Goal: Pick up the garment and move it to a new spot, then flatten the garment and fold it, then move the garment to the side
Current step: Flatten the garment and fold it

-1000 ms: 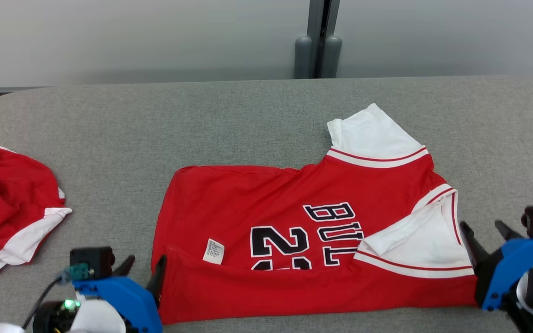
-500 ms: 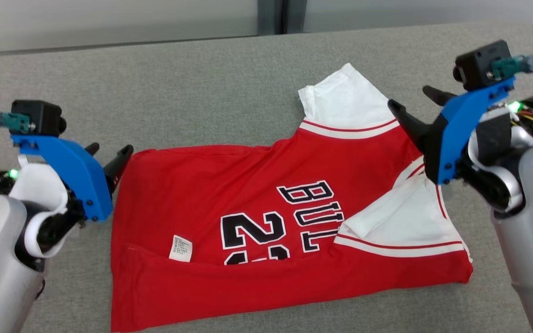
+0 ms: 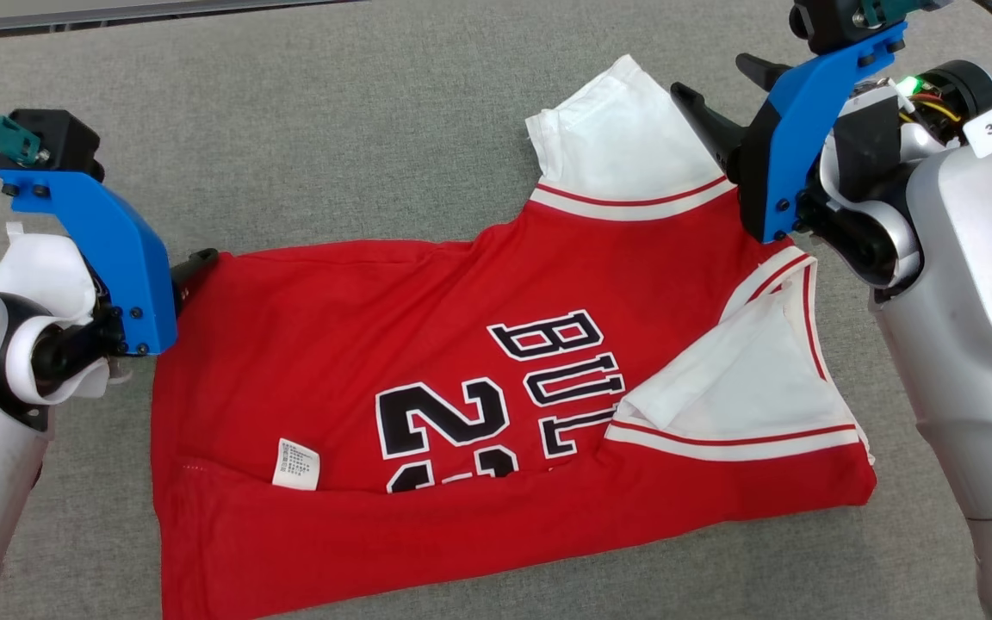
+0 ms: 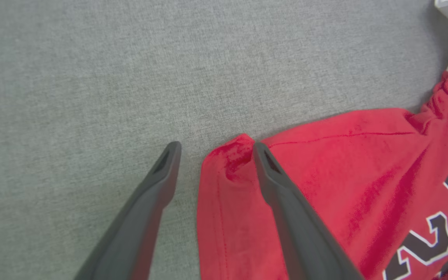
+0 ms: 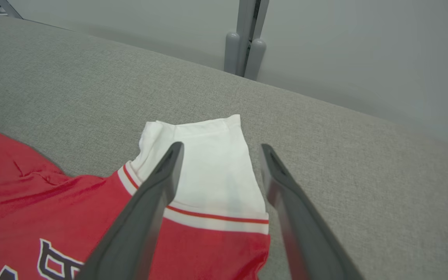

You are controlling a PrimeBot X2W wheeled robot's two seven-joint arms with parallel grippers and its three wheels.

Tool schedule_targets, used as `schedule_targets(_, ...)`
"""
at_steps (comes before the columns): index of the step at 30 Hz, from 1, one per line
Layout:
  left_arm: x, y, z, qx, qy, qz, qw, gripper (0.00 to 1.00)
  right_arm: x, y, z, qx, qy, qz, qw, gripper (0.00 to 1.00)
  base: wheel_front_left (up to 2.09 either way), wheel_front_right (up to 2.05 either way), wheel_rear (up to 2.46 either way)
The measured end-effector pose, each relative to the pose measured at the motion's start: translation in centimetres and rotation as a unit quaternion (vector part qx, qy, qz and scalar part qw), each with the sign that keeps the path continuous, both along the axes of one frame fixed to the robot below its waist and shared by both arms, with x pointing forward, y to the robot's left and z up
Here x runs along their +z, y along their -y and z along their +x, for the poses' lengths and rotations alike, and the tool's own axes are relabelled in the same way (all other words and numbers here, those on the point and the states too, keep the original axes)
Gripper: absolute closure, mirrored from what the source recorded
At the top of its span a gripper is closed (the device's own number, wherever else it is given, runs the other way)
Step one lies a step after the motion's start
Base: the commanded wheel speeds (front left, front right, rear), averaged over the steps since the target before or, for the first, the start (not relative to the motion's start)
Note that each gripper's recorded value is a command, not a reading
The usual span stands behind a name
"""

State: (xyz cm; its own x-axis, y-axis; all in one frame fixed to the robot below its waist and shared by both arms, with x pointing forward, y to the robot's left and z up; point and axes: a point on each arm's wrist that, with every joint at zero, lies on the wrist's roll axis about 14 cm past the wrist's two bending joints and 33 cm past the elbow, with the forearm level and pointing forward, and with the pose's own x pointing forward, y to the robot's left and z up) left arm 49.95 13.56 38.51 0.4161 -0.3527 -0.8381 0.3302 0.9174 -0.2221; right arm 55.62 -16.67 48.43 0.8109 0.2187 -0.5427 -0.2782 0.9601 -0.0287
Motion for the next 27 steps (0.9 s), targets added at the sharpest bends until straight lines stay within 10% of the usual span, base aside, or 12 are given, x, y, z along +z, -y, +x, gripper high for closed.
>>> schedule_targets(13, -3.0, 0.1, -0.9, -0.061, -0.031, 0.053, 0.996, 0.03, -1.0, 0.9, 1.1, -0.009, 0.0, 0.0, 1.0, 0.0, 0.0, 0.0, 0.0)
schedule_targets(16, -3.6, 0.1, -1.0, -0.07, -0.032, 0.064, 0.995, 1.0, -1.5, 1.0, 1.0, -0.012, -0.006, 0.003, 1.0, 0.0, 0.0, 0.0, 0.0)
schedule_targets(27, -4.1, 0.5, -0.6, -0.033, 0.033, 0.045, 0.998, 1.0, -3.5, 2.0, 3.0, -0.037, -0.036, -0.001, 0.999, 0.0, 0.0, 0.0, 0.0)
